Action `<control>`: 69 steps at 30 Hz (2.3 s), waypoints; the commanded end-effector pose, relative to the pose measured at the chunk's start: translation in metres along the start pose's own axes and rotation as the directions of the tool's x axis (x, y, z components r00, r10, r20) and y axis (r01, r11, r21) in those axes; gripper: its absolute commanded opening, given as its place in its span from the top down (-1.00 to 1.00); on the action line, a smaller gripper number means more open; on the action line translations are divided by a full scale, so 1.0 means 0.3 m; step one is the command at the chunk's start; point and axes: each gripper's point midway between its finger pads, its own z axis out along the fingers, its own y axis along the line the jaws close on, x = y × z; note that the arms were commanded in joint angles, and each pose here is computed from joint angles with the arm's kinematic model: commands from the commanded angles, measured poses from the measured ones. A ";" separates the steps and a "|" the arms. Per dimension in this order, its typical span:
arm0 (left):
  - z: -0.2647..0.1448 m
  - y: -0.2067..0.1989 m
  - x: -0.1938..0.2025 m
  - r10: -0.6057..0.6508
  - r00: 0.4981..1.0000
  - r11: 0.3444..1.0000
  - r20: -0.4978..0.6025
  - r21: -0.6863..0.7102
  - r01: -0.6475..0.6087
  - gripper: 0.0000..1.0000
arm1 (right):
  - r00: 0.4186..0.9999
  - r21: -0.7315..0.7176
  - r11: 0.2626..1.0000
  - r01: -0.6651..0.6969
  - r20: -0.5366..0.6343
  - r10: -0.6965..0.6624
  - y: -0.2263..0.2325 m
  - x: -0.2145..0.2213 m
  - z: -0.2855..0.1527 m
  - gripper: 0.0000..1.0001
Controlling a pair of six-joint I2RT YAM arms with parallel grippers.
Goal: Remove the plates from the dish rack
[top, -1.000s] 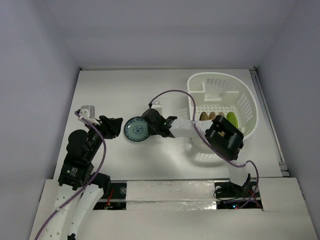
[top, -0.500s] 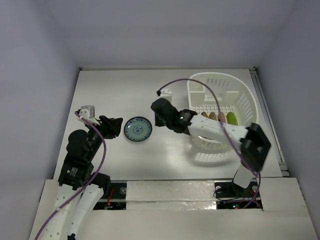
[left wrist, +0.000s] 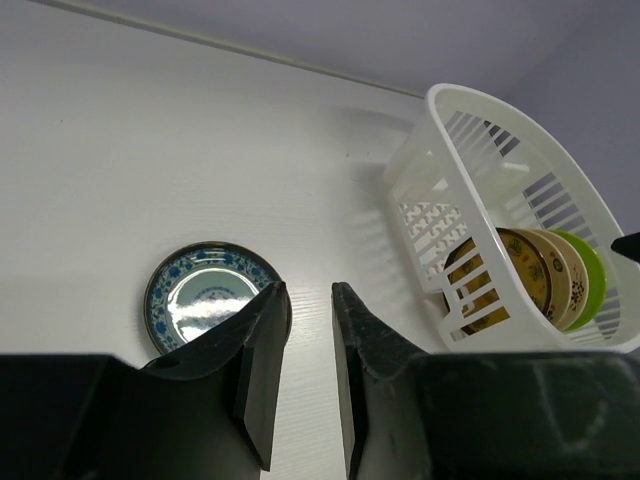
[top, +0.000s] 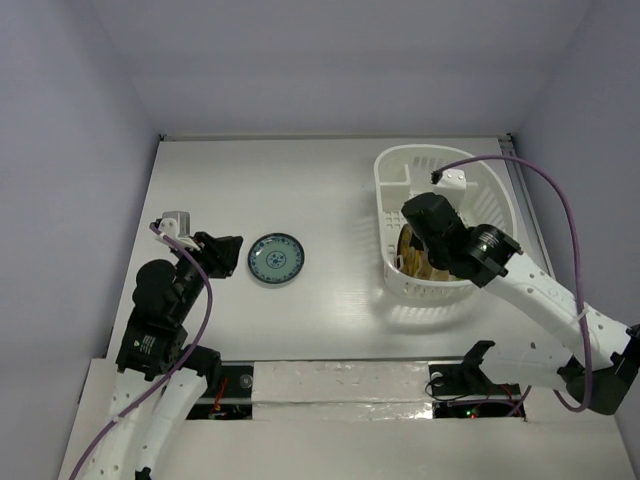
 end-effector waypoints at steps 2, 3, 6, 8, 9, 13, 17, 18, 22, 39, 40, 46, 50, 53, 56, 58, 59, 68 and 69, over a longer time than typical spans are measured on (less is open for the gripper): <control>-0.009 -0.038 -0.059 -0.001 0.998 0.999 0.062 0.045 -0.002 0.57 | 0.992 0.165 0.983 0.081 -0.111 -0.063 -0.181 0.091 0.015 0.65; -0.010 -0.038 -0.060 0.000 0.998 0.999 0.064 0.045 -0.003 0.57 | 0.989 0.169 0.981 0.099 -0.128 -0.078 -0.183 0.100 0.026 0.55; -0.013 -0.038 -0.061 -0.003 0.998 0.999 0.067 0.046 -0.001 0.57 | 0.984 0.189 0.976 0.111 -0.157 -0.082 -0.189 0.115 0.057 0.24; -0.016 -0.040 -0.063 -0.002 0.998 0.999 0.070 0.047 -0.001 0.55 | 0.982 0.223 0.969 0.111 -0.172 -0.073 -0.210 0.116 0.091 0.21; -0.015 -0.040 -0.061 -0.004 0.998 0.999 0.066 0.047 0.001 0.55 | 0.980 0.218 0.968 0.122 -0.183 -0.083 -0.213 0.121 0.102 0.21; -0.017 -0.046 -0.063 -0.002 0.998 0.998 0.069 0.058 -0.002 0.52 | 0.977 0.216 0.969 0.123 -0.197 -0.080 -0.218 0.119 0.161 0.23; -0.019 -0.047 -0.063 0.000 0.998 0.998 0.070 0.059 -0.004 0.51 | 0.964 0.230 0.960 0.158 -0.246 -0.100 -0.223 0.159 0.214 0.29; -0.020 -0.047 -0.064 -0.002 0.997 0.998 0.072 0.059 -0.002 0.51 | 0.962 0.224 0.961 0.162 -0.254 -0.103 -0.220 0.168 0.219 0.30; -0.023 -0.048 -0.066 -0.002 0.997 0.998 0.075 0.060 -0.003 0.50 | 0.957 0.212 0.962 0.173 -0.266 -0.114 -0.212 0.186 0.234 0.32; -0.036 -0.048 -0.077 -0.001 0.996 0.998 0.093 0.059 -0.004 0.49 | 0.926 0.327 0.891 0.315 -0.312 -0.212 -0.277 0.146 0.240 0.82; -0.037 -0.050 -0.079 -0.003 0.995 0.998 0.095 0.060 -0.003 0.49 | 0.924 0.327 0.889 0.321 -0.312 -0.219 -0.277 0.135 0.237 0.85; -0.041 -0.050 -0.083 -0.001 0.995 0.998 0.101 0.059 -0.005 0.49 | 0.909 0.348 0.862 0.367 -0.329 -0.255 -0.293 0.113 0.229 0.99; -0.041 -0.051 -0.083 -0.001 0.995 0.998 0.100 0.061 -0.005 0.49 | 0.903 0.339 0.858 0.387 -0.329 -0.277 -0.276 0.109 0.224 1.00; -0.040 -0.050 -0.081 -0.001 0.995 0.998 0.099 0.060 -0.005 0.49 | 0.895 0.341 0.848 0.405 -0.336 -0.293 -0.268 0.103 0.226 1.00; -0.040 -0.049 -0.081 -0.003 0.995 0.998 0.100 0.059 -0.003 0.49 | 0.887 0.342 0.837 0.427 -0.340 -0.314 -0.247 0.101 0.228 1.00; -0.040 -0.050 -0.081 -0.004 0.995 0.998 0.099 0.060 -0.002 0.49 | 0.881 0.327 0.836 0.441 -0.338 -0.332 -0.218 0.105 0.229 1.00; -0.041 -0.050 -0.082 -0.003 0.995 0.998 0.101 0.060 -0.003 0.49 | 0.879 0.330 0.833 0.445 -0.340 -0.335 -0.218 0.102 0.230 1.00; -0.032 -0.048 -0.073 -0.004 0.996 0.998 0.087 0.060 -0.001 0.48 | 0.886 0.389 0.803 0.451 -0.301 -0.352 -0.215 0.012 0.199 1.00; -0.032 -0.050 -0.074 -0.004 0.996 0.998 0.088 0.062 -0.001 0.49 | 0.894 0.402 0.803 0.440 -0.282 -0.348 -0.216 -0.016 0.188 1.00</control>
